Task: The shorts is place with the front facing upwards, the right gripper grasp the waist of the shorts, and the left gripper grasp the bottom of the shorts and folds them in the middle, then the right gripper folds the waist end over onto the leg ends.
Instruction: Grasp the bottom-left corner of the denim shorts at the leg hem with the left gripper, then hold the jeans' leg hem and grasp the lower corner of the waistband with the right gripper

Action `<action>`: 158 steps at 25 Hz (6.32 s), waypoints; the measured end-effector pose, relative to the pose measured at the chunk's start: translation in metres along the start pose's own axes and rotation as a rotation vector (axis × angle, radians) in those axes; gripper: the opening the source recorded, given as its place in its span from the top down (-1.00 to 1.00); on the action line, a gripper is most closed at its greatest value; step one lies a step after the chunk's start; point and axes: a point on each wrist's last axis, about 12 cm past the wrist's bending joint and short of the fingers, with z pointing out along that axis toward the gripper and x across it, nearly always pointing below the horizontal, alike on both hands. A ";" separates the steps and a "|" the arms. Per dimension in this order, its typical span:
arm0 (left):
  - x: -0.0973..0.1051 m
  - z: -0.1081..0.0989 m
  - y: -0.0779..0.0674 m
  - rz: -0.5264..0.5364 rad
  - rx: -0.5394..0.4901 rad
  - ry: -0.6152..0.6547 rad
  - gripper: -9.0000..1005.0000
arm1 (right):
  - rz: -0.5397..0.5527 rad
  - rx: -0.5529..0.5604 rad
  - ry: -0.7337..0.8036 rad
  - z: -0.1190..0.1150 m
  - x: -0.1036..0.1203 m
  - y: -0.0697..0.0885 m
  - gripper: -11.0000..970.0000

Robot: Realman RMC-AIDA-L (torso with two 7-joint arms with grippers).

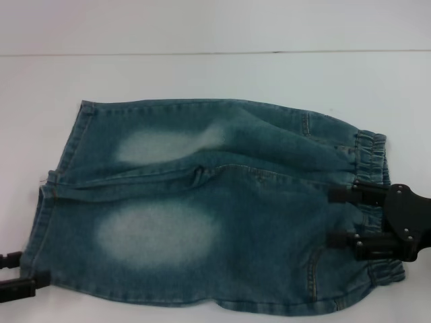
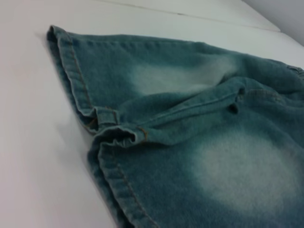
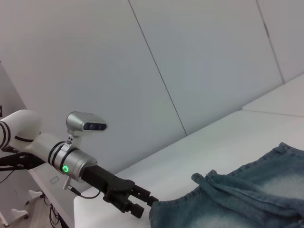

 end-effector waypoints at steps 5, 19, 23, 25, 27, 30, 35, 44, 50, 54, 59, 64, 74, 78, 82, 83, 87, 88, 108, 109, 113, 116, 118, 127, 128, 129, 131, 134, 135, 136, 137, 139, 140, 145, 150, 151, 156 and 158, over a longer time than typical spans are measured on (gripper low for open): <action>-0.001 0.005 -0.002 0.001 0.015 0.018 -0.74 | -0.001 0.000 0.000 0.000 0.000 0.000 -0.95; -0.011 0.004 0.001 0.018 -0.004 0.014 -0.74 | 0.003 0.001 -0.001 -0.001 0.001 0.001 -0.95; -0.012 -0.002 0.003 0.018 -0.031 0.018 -0.74 | 0.003 0.001 -0.002 -0.001 0.001 0.001 -0.95; -0.012 -0.003 0.003 0.016 -0.036 0.021 -0.74 | 0.002 0.001 -0.002 -0.001 0.001 0.001 -0.95; -0.011 -0.002 0.003 0.013 -0.036 0.024 -0.74 | 0.002 0.000 -0.002 0.000 0.001 0.000 -0.95; -0.012 0.001 0.002 0.012 -0.025 0.031 -0.74 | 0.001 -0.001 -0.002 0.000 0.001 0.000 -0.95; -0.012 0.005 0.001 0.016 -0.023 0.044 -0.74 | 0.002 0.000 -0.004 -0.001 0.001 0.001 -0.95; -0.017 0.009 -0.002 0.025 0.014 0.053 -0.74 | 0.002 0.000 -0.004 -0.001 0.001 0.001 -0.94; -0.019 0.012 -0.005 0.027 0.034 0.045 -0.68 | 0.001 0.000 -0.006 -0.001 0.001 0.001 -0.94; -0.021 0.018 -0.004 0.030 0.048 0.089 -0.64 | 0.002 0.000 -0.007 0.000 0.001 0.001 -0.94; -0.025 0.022 -0.007 0.047 0.046 0.100 -0.30 | 0.006 -0.003 -0.009 0.000 0.001 0.001 -0.94; -0.027 0.021 -0.008 0.058 0.041 0.098 0.00 | 0.011 -0.019 -0.016 -0.001 0.000 0.003 -0.94; -0.033 0.021 -0.012 0.078 0.036 0.090 0.73 | 0.178 0.033 -0.083 -0.040 -0.005 0.005 -0.94; -0.035 0.023 -0.012 0.083 0.042 0.088 0.90 | 0.325 0.045 -0.070 -0.060 -0.001 0.002 -0.94; -0.037 0.023 -0.012 0.087 0.045 0.086 0.98 | 0.477 0.079 -0.083 -0.081 0.001 0.001 -0.94; -0.037 0.024 -0.013 0.088 0.047 0.086 0.98 | 0.509 0.089 -0.083 -0.086 0.001 0.001 -0.94; -0.039 0.024 -0.013 0.093 0.051 0.084 0.98 | 0.637 0.182 -0.069 -0.101 0.001 -0.004 -0.94; -0.040 0.025 -0.013 0.095 0.053 0.084 0.98 | 0.672 0.222 -0.056 -0.105 0.004 -0.007 -0.94; -0.046 0.030 -0.014 0.111 0.068 0.080 0.98 | 0.858 0.347 0.147 -0.095 0.025 -0.025 -0.94; -0.046 0.030 -0.014 0.111 0.069 0.080 0.98 | 0.859 0.347 0.154 -0.093 0.025 -0.026 -0.94; -0.046 0.030 -0.014 0.111 0.070 0.080 0.98 | 0.862 0.337 0.173 -0.087 0.025 -0.029 -0.94; -0.046 0.030 -0.014 0.111 0.070 0.081 0.98 | 0.863 0.344 0.183 -0.083 0.024 -0.031 -0.94; -0.045 0.030 -0.014 0.110 0.070 0.083 0.98 | 0.864 0.346 0.189 -0.080 0.024 -0.032 -0.94; -0.045 0.031 -0.014 0.111 0.072 0.084 0.98 | 0.868 0.340 0.231 -0.068 0.027 -0.035 -0.94; -0.045 0.031 -0.014 0.112 0.072 0.084 0.98 | 0.868 0.340 0.231 -0.067 0.027 -0.035 -0.94; -0.045 0.031 -0.014 0.112 0.072 0.084 0.98 | 0.868 0.340 0.231 -0.066 0.027 -0.035 -0.94; -0.045 0.031 -0.014 0.112 0.073 0.084 0.98 | 0.867 0.342 0.232 -0.065 0.028 -0.035 -0.94; -0.045 0.031 -0.014 0.112 0.073 0.083 0.98 | 0.867 0.347 0.242 -0.063 0.029 -0.037 -0.94; -0.046 0.031 -0.014 0.112 0.073 0.083 0.98 | 0.869 0.346 0.247 -0.062 0.030 -0.037 -0.94; -0.046 0.031 -0.015 0.112 0.073 0.082 0.98 | 0.871 0.345 0.251 -0.060 0.031 -0.037 -0.94; -0.046 0.031 -0.015 0.112 0.073 0.081 0.98 | 0.873 0.344 0.255 -0.058 0.031 -0.038 -0.94; -0.046 0.031 -0.015 0.113 0.074 0.081 0.98 | 0.875 0.341 0.260 -0.056 0.032 -0.038 -0.94; -0.046 0.031 -0.015 0.113 0.074 0.081 0.98 | 0.875 0.338 0.261 -0.054 0.032 -0.038 -0.94; -0.047 0.031 -0.015 0.116 0.076 0.080 0.98 | 0.869 0.324 0.263 -0.048 0.032 -0.039 -0.94; -0.048 0.032 -0.015 0.117 0.078 0.080 0.98 | 0.868 0.309 0.266 -0.042 0.032 -0.038 -0.94; -0.048 0.033 -0.015 0.117 0.080 0.082 0.98 | 0.867 0.307 0.268 -0.040 0.033 -0.038 -0.94; -0.047 0.034 -0.015 0.114 0.086 0.086 0.98 | 0.866 0.290 0.268 -0.037 0.032 -0.037 -0.92; -0.047 0.034 -0.015 0.114 0.086 0.086 0.98 | 0.867 0.286 0.264 -0.037 0.032 -0.037 -0.91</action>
